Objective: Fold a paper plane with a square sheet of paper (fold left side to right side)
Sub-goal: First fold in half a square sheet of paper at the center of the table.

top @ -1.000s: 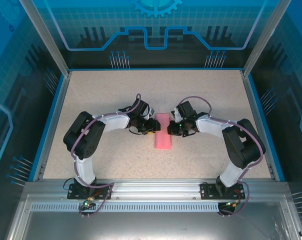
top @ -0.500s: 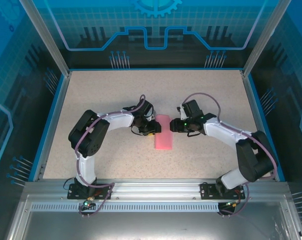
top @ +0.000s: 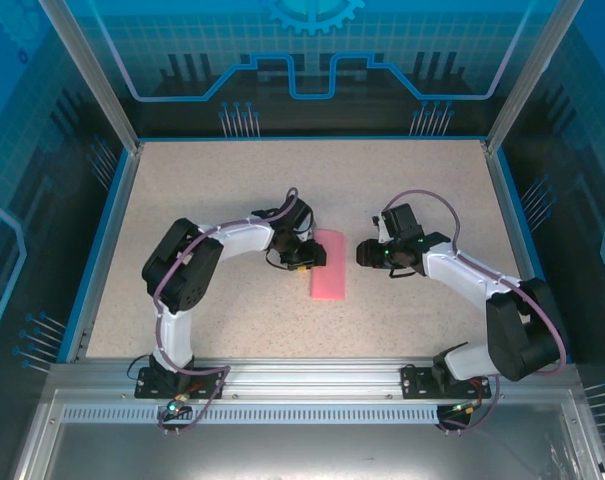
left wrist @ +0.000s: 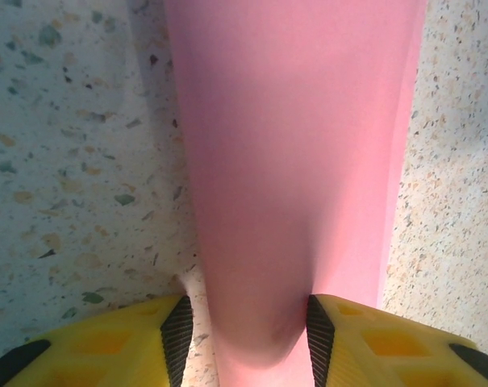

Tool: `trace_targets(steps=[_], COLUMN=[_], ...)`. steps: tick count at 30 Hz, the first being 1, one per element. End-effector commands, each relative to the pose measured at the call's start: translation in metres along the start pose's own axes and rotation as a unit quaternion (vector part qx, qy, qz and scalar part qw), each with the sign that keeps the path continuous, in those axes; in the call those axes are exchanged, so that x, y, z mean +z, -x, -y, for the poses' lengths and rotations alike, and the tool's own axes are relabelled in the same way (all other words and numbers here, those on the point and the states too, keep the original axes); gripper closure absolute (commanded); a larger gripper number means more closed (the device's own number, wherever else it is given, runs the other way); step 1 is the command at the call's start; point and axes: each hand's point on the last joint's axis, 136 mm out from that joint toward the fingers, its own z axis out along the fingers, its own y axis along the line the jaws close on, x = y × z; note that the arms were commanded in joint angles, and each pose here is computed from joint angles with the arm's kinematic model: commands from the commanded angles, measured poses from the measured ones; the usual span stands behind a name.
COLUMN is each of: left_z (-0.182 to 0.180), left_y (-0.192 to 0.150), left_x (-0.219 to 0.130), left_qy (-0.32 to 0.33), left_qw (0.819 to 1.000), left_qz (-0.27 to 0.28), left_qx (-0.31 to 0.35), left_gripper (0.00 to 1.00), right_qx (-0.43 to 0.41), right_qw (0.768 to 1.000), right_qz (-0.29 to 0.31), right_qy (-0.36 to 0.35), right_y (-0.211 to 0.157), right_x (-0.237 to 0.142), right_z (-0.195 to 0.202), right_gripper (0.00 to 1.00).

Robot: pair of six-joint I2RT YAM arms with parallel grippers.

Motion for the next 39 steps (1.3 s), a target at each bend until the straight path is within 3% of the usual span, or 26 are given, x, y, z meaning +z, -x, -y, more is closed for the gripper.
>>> trace_targets(steps=[1, 27, 39], left_z=[-0.006, -0.011, -0.012], left_y=[-0.018, -0.025, -0.023], left_x=[0.022, 0.032, 0.034], left_qy=[0.024, 0.071, 0.074], left_qw=[0.999, 0.994, 0.994], left_qz=[-0.040, -0.074, -0.075], left_qx=[0.018, 0.043, 0.042], left_gripper=[0.54, 0.52, 0.52], right_qx=[0.000, 0.005, 0.014], right_qw=[1.000, 0.998, 0.994], right_qz=[-0.011, -0.041, -0.076], right_qy=[0.012, 0.053, 0.076], right_y=[-0.006, -0.012, -0.017], right_x=[-0.001, 0.015, 0.040], right_z=[0.000, -0.019, -0.040], right_gripper=[0.55, 0.56, 0.73])
